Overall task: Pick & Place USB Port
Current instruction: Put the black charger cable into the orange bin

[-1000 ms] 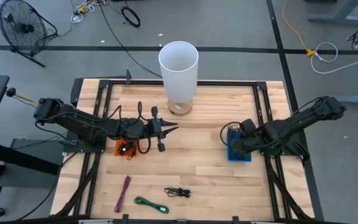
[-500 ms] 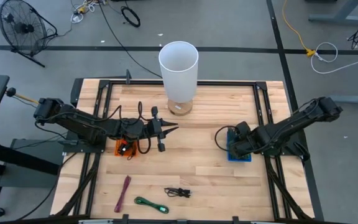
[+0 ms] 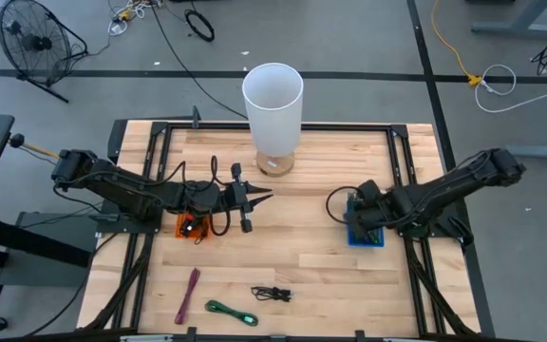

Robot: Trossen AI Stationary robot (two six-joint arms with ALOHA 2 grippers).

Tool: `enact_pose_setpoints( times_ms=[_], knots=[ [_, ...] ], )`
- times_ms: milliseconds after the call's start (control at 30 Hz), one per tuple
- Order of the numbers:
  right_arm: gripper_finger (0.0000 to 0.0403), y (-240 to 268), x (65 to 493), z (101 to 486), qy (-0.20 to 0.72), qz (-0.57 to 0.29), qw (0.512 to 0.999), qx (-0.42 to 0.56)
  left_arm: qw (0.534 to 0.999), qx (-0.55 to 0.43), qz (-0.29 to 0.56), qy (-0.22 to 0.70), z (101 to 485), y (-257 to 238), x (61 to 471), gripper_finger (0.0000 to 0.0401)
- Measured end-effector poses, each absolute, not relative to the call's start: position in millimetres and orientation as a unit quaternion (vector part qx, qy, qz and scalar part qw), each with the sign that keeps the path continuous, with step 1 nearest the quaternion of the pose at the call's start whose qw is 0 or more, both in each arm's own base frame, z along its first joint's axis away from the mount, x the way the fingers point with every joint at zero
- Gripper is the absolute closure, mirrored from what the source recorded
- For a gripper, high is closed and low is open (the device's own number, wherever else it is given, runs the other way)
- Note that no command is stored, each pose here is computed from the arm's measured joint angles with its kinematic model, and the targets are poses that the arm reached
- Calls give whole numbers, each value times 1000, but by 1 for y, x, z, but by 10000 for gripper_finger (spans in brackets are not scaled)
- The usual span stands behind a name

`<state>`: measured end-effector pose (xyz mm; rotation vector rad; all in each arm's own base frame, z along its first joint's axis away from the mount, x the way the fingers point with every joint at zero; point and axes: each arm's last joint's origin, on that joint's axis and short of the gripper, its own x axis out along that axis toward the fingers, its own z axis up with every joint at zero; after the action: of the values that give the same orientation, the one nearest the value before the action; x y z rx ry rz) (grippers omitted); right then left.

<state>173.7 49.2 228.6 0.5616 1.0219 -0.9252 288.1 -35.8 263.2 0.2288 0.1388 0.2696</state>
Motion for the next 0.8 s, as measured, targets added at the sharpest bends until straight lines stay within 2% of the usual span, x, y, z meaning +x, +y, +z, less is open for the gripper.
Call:
enact_pose_setpoints(
  times_ms=[133, 400, 567, 800],
  knots=[
    [250, 50, 186, 246, 432, -364, 790, 240, 983, 114, 126, 70, 263, -37, 288, 341],
    [256, 59, 217, 269, 332, -239, 885, 223, 985, 66, -25, 155, 244, -59, 282, 341],
    [258, 65, 231, 275, 302, -175, 914, 206, 975, 47, -85, 201, 233, -85, 274, 338],
    [262, 64, 234, 279, 272, -192, 929, 162, 969, -3, -93, 230, 219, -120, 273, 296]
  ],
)
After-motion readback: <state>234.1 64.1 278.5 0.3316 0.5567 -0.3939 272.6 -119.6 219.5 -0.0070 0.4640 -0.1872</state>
